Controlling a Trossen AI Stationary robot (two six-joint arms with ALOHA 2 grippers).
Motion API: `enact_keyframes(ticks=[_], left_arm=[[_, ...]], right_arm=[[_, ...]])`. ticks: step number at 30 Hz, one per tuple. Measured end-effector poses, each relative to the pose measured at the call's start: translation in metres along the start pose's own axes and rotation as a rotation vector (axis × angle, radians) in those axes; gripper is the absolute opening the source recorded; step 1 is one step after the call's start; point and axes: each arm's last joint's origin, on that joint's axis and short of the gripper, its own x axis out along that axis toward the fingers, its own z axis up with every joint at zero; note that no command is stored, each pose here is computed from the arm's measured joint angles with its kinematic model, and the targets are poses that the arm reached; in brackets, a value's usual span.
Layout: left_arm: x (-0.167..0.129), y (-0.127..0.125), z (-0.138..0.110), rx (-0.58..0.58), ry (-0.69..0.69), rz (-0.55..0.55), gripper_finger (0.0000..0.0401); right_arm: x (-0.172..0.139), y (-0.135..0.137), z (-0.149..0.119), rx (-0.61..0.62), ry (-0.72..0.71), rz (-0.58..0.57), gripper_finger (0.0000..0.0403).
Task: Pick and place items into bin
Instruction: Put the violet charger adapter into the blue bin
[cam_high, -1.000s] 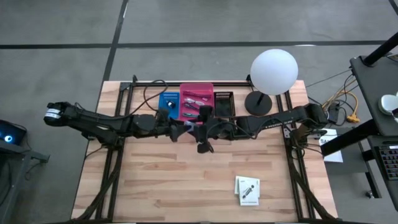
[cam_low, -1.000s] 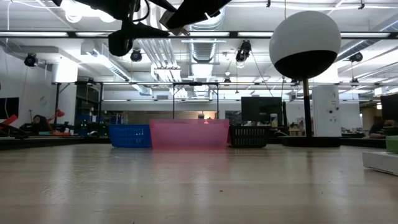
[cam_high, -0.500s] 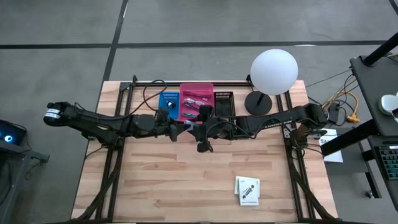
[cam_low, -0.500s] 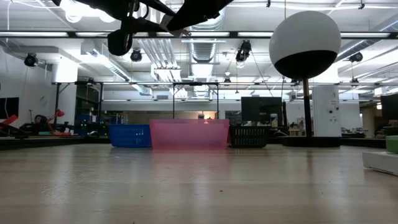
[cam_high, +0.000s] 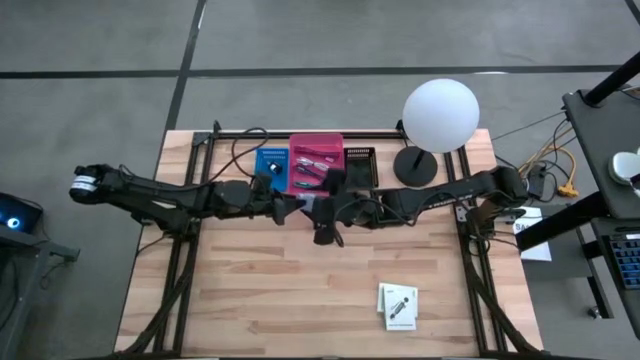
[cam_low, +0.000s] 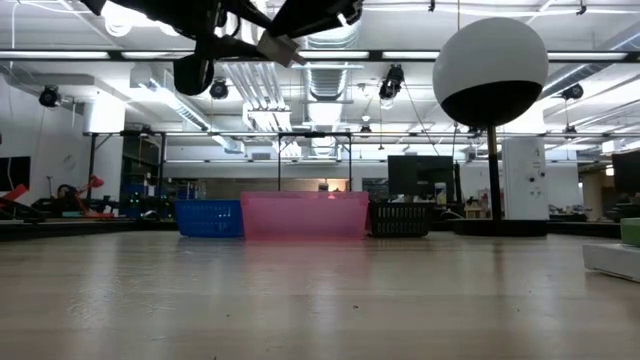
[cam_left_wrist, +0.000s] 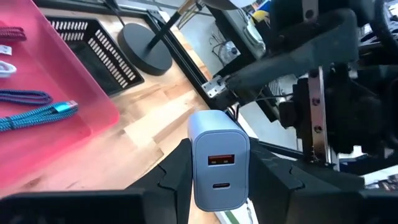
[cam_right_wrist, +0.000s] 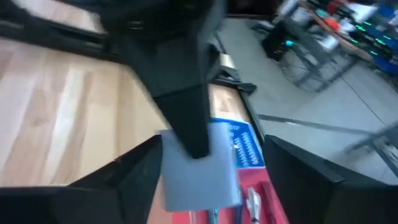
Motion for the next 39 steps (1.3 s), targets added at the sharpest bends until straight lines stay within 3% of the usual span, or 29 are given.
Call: enact_keyframes(ticks=[6,17,22,31,39], left_arm=[[-0.006,-0.003,0.005,0.034,-0.019,-0.023,0.0104],[-0.027,-0.002,0.028,0.099,-0.146,-0.007,0.0104],[-0.038,0.013,0.035,0.189,-0.199,0.185,0.0104],[-0.038,0.060,0.037,0.280,-0.202,0.665,0.0104],[-0.017,0.096,0.037,0.276,-0.182,0.862,0.0104]], right_arm=[[0.000,-0.002,-0.001,-0.038,0.011,-0.020,0.0306],[-0.003,-0.005,-0.015,-0.021,0.156,-0.064,0.0301],[-0.007,-0.005,-0.029,0.028,0.288,-0.079,0.0293],[-0.014,-0.005,-0.050,0.242,0.470,-0.141,0.0272],[-0.015,-0.005,-0.051,0.257,0.475,-0.146,0.0259]])
